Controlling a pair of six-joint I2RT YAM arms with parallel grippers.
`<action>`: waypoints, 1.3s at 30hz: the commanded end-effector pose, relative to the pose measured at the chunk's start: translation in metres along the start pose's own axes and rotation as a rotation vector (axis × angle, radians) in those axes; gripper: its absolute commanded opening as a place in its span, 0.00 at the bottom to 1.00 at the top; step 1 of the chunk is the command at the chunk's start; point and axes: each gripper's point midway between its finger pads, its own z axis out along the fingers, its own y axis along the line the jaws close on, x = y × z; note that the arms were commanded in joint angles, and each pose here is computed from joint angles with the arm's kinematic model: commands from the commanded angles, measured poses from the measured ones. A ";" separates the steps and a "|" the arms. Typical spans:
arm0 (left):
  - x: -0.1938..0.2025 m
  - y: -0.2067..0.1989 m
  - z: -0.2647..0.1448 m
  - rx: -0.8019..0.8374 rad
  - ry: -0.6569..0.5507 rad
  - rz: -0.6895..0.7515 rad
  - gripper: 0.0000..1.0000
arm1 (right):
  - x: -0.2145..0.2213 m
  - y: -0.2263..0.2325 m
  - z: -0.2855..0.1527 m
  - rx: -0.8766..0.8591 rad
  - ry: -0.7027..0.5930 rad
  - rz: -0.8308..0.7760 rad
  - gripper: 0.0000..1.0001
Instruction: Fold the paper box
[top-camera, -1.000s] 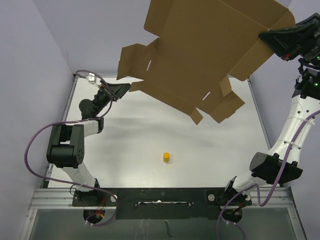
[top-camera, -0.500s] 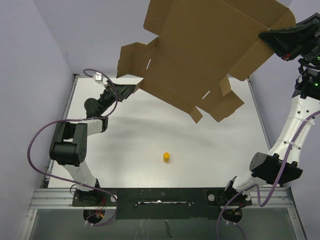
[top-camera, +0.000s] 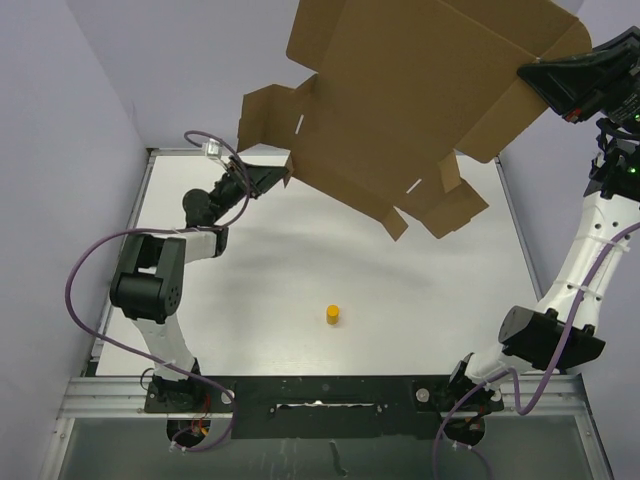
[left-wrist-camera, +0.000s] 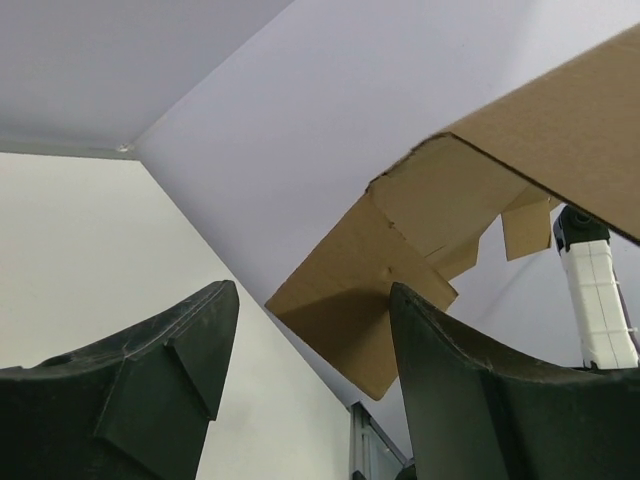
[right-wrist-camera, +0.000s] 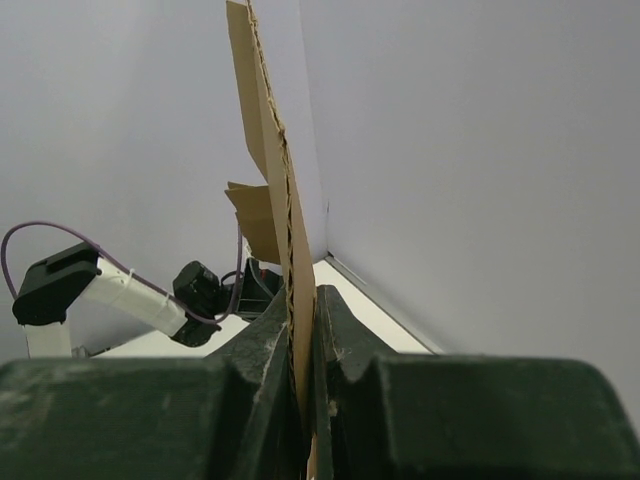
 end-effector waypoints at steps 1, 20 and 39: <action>-0.012 -0.026 0.021 0.113 -0.031 0.104 0.60 | -0.022 0.024 0.002 -0.002 -0.085 -0.035 0.00; -0.011 -0.035 0.033 0.137 -0.064 0.100 0.10 | -0.021 0.018 0.001 0.008 -0.093 -0.017 0.00; 0.005 0.032 -0.087 -0.255 -0.276 0.131 0.63 | 0.017 -0.030 -0.009 0.082 -0.055 0.015 0.00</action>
